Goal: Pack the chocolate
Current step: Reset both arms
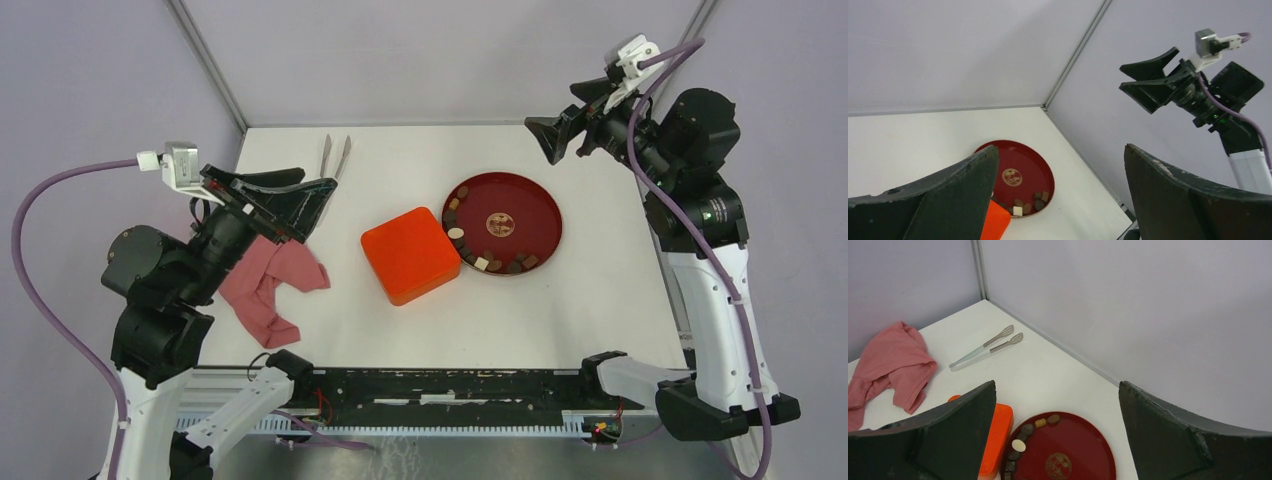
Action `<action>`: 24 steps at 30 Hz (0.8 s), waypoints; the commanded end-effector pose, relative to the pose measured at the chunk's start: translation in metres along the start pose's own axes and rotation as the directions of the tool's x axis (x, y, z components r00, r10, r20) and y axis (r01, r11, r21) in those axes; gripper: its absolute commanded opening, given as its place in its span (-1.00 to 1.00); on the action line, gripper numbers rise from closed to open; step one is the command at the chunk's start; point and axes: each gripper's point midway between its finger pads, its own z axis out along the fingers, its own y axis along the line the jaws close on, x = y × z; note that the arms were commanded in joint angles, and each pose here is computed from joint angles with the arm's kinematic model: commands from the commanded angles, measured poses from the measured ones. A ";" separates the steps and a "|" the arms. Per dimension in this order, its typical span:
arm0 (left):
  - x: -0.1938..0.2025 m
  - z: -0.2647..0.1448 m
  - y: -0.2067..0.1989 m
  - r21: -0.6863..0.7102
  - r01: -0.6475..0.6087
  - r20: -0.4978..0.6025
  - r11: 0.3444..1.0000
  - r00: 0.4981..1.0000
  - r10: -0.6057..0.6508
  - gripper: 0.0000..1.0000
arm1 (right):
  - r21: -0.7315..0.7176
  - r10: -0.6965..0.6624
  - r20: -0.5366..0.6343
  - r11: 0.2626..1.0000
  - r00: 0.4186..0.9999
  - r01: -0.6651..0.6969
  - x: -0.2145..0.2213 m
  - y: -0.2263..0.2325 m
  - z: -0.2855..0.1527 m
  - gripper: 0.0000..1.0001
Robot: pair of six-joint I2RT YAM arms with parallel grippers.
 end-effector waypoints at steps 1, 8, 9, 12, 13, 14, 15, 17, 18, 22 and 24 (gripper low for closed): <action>-0.011 -0.004 0.008 -0.055 -0.082 0.015 0.995 0.996 0.083 0.99 | 0.059 -0.046 0.054 0.997 0.997 0.043 -0.026 -0.008 -0.010 0.96; -0.016 -0.007 0.005 -0.054 -0.096 0.026 0.994 0.995 0.097 0.99 | 0.188 -0.075 0.060 0.980 0.995 0.062 -0.040 -0.033 -0.012 0.95; -0.016 -0.007 0.005 -0.053 -0.096 0.025 0.994 0.995 0.097 0.99 | 0.182 -0.076 0.062 0.981 0.995 0.064 -0.042 -0.032 -0.012 0.96; -0.017 -0.006 0.003 -0.046 -0.098 0.027 0.994 0.995 0.099 0.99 | 0.172 -0.074 0.075 0.983 0.994 0.060 -0.047 -0.030 -0.013 0.95; -0.018 -0.005 0.003 -0.045 -0.100 0.027 0.994 0.994 0.101 0.99 | 0.172 -0.074 0.077 0.983 0.994 0.060 -0.048 -0.030 -0.012 0.95; -0.018 -0.005 0.003 -0.045 -0.103 0.026 0.994 0.994 0.104 0.99 | 0.170 -0.074 0.081 0.984 0.994 0.060 -0.050 -0.030 -0.012 0.95; -0.018 -0.004 0.003 -0.045 -0.105 0.025 0.993 0.994 0.106 0.99 | 0.169 -0.074 0.081 0.984 0.994 0.060 -0.050 -0.030 -0.011 0.95; -0.017 -0.002 0.004 -0.047 -0.109 0.021 0.993 0.994 0.110 0.99 | 0.164 -0.072 0.079 0.985 0.994 0.058 -0.049 -0.030 -0.010 0.96; -0.017 -0.002 0.005 -0.049 -0.114 0.019 0.992 0.993 0.115 0.99 | 0.162 -0.071 0.078 0.985 0.994 0.058 -0.049 -0.029 -0.010 0.95; -0.011 0.001 0.013 -0.078 -0.138 -0.008 0.987 0.990 0.138 0.99 | 0.171 -0.085 0.070 0.983 0.994 0.072 -0.047 -0.032 -0.010 0.95; -0.010 0.001 0.018 -0.099 -0.151 -0.020 0.984 0.989 0.150 0.99 | 0.163 -0.091 0.065 0.984 0.994 0.079 -0.045 -0.031 -0.008 0.95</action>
